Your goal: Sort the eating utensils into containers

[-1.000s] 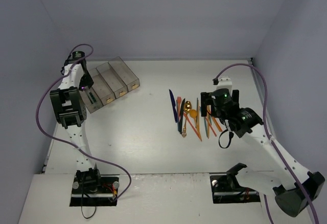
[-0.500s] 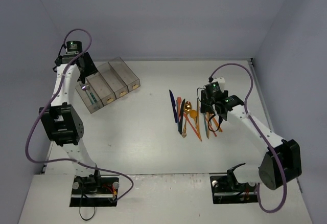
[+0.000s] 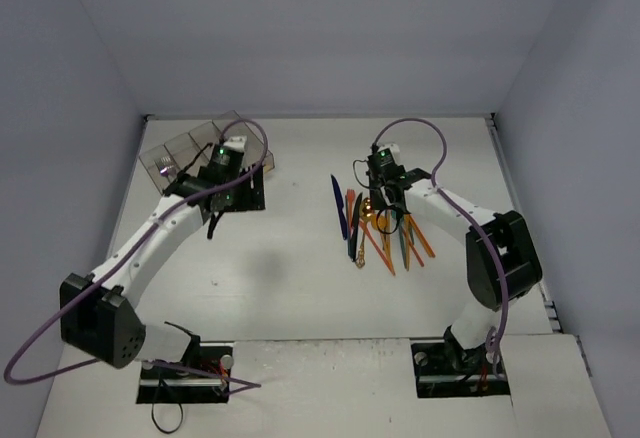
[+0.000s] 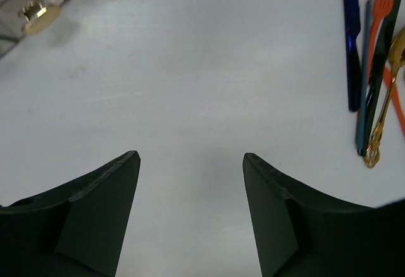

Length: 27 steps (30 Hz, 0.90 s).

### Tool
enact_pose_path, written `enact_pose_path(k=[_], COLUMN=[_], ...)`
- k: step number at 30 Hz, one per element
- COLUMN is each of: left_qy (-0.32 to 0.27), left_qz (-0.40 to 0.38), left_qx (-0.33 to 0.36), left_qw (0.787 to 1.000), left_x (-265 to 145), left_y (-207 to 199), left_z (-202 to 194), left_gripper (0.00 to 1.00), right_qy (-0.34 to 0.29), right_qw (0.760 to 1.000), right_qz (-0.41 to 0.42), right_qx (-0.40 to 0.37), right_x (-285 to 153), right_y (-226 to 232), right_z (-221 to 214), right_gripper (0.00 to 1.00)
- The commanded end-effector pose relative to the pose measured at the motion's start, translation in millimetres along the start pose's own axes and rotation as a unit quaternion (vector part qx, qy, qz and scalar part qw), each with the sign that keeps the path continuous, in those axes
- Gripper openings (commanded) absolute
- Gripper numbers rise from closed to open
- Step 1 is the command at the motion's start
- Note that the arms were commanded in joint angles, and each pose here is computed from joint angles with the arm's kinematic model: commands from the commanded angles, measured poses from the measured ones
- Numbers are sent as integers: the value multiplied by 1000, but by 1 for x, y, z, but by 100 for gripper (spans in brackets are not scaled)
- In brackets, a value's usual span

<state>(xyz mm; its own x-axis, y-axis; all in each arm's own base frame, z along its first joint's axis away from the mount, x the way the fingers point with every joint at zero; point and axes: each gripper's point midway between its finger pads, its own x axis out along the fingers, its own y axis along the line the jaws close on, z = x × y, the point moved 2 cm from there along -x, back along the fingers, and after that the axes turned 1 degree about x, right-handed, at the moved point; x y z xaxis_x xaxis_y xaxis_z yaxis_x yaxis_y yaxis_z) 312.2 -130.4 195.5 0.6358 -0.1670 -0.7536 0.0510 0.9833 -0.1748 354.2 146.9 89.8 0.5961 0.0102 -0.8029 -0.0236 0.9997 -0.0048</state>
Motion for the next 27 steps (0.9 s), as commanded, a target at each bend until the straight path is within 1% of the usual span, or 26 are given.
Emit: enact_pose_path(k=[1, 6, 10, 15, 23, 27], left_qy=[-54, -44, -41, -42, -36, -24], left_qz=[-23, -20, -22, -23, -21, -26], left_qx=[-15, -12, -15, -26, -28, -29], left_qw=[998, 999, 999, 998, 999, 999], left_x=[-31, -34, -35, -36, -34, -29], left_y=[1, 11, 11, 10, 13, 10], left_z=[-3, -31, -35, -35, -41, -45], left_gripper=[63, 63, 63, 63, 63, 63], right_qy=[-55, -52, -53, -36, -19, -4], right_qw=[998, 998, 997, 998, 999, 999], right_qz=[26, 39, 47, 54, 47, 37], right_qx=[12, 13, 8, 2, 8, 14], right_x=[10, 33, 45, 60, 67, 74], right_y=[30, 52, 69, 84, 86, 82], right_z=[43, 53, 57, 46, 29, 15], right_gripper=[15, 13, 13, 13, 15, 19])
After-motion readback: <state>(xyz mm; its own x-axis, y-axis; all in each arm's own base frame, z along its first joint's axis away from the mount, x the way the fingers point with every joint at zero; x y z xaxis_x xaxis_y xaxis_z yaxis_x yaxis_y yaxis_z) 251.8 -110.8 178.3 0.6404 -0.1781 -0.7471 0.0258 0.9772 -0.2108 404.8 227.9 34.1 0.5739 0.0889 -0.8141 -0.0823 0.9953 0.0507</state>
